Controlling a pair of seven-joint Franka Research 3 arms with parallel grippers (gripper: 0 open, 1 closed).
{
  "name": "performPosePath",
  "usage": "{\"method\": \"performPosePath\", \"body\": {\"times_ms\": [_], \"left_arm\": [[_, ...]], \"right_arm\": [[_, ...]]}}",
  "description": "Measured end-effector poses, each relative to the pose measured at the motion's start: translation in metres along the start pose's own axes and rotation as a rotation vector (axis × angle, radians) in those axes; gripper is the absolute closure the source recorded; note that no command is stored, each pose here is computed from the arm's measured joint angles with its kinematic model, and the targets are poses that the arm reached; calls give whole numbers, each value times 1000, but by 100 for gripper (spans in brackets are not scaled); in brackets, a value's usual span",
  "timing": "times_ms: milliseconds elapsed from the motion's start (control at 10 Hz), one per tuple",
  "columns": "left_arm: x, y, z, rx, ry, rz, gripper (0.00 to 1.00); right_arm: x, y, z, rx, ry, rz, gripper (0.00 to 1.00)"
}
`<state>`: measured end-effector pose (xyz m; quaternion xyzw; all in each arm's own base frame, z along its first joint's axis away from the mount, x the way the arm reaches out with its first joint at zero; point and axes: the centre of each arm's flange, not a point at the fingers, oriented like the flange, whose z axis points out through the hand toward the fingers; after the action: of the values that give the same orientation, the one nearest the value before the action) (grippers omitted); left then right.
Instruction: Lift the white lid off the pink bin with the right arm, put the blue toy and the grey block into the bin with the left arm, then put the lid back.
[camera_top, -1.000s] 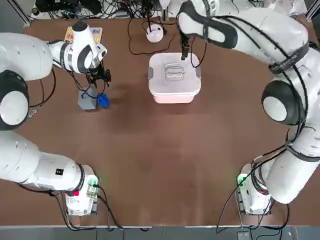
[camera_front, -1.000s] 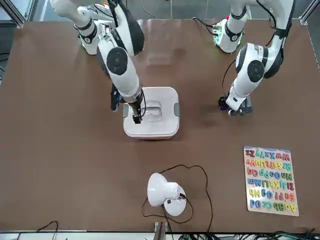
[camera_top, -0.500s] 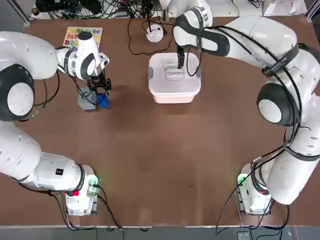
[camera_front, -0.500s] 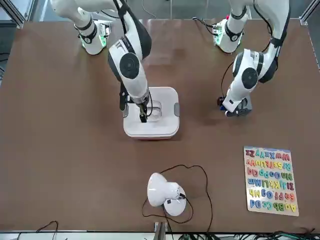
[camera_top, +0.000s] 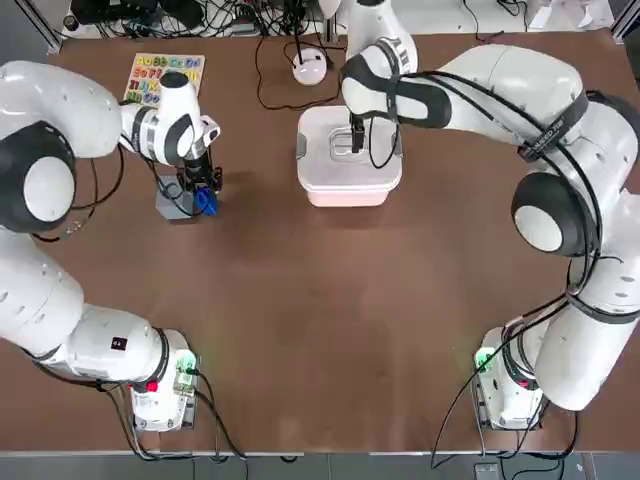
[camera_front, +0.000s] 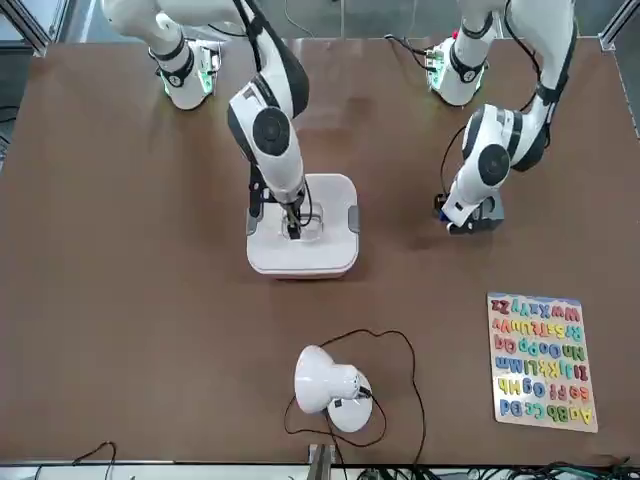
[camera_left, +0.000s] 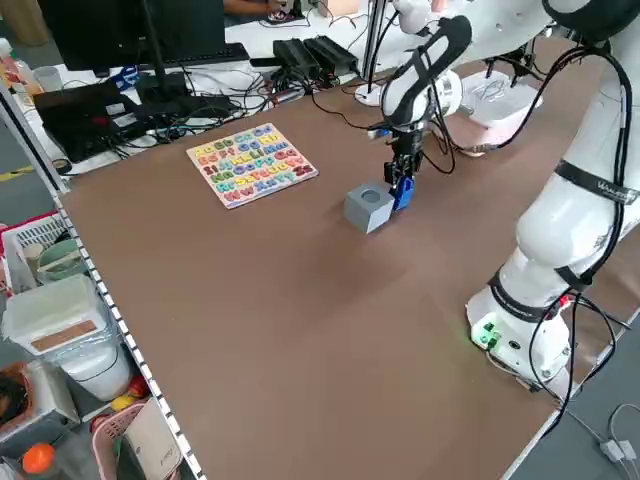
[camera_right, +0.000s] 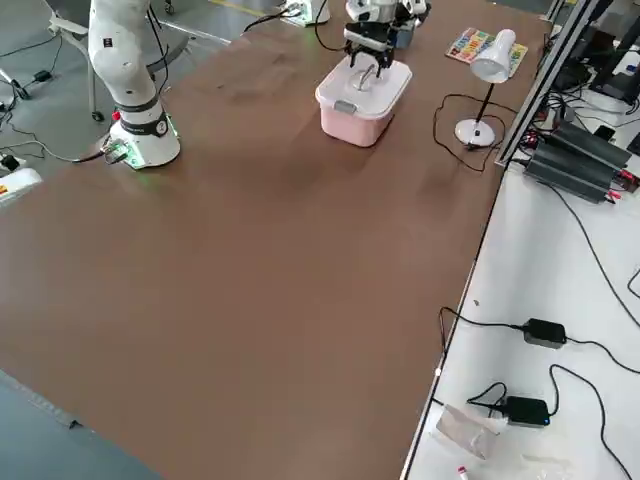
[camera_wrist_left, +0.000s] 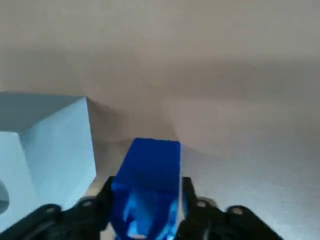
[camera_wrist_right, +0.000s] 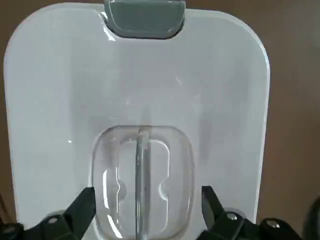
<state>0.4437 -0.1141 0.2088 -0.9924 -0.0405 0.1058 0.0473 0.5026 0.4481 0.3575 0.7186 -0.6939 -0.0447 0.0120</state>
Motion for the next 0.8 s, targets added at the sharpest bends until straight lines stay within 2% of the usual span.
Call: {"method": "performPosePath", "body": {"times_ms": [100,200,400,600,700,800], "left_arm": [[1,-1,-1,-1,3,-3,49],[3,-3,-2,-3,5,-8,49],[16,-6,-21,-7,17,-25,49],[42,-8,-68,-13,44,-47,49],[52,-8,-89,-28,65,-68,49],[60,-8,-107,-44,78,-94,49]], "right_arm": [[1,0,1,-1,2,2,22],[1,0,2,1,0,3,26],[-2,2,6,10,-5,-2,57],[-9,8,7,12,-5,-16,88],[-8,6,6,24,-9,-10,93],[-8,5,6,25,-10,-4,93]]}}
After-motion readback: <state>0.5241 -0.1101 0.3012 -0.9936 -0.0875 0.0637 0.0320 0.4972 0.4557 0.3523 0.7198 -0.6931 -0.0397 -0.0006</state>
